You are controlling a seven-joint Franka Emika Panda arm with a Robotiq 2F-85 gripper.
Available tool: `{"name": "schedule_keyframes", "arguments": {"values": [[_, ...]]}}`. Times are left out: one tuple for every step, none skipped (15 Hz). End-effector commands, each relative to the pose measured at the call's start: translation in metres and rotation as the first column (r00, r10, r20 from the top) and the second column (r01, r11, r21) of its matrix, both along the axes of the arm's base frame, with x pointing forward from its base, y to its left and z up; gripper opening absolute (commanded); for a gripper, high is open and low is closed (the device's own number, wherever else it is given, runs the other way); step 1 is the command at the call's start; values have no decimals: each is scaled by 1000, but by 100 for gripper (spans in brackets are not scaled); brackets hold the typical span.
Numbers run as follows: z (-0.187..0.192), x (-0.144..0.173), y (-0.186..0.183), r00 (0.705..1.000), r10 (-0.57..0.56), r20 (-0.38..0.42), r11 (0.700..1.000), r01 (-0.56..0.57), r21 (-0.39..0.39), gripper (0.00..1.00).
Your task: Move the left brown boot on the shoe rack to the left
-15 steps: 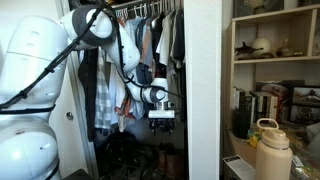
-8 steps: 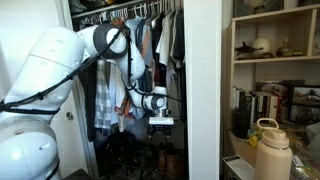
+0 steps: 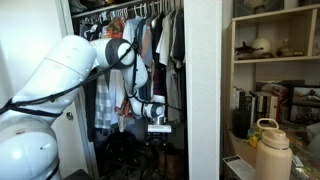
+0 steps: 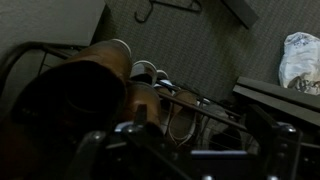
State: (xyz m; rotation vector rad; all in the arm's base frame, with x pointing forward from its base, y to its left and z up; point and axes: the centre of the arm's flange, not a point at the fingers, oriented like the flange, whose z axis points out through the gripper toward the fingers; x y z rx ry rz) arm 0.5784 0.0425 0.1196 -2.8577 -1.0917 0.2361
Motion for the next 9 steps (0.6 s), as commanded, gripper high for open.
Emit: {"name": "schedule_keyframes", "arguments": {"values": [[-14, 15, 7, 999, 32, 22, 999, -32, 7, 100], [-17, 18, 9, 999, 33, 26, 999, -34, 10, 100], [-19, 21, 12, 999, 36, 31, 999, -36, 12, 100], [-21, 24, 15, 999, 36, 38, 999, -37, 16, 100], [-24, 27, 19, 998, 37, 44, 999, -38, 21, 100], [-26, 30, 23, 998, 39, 52, 999, -40, 25, 100], [-28, 34, 27, 997, 42, 57, 999, -44, 26, 100], [-31, 37, 30, 997, 46, 62, 999, -47, 26, 100], [-36, 39, 32, 997, 48, 63, 998, -50, 25, 100]]}}
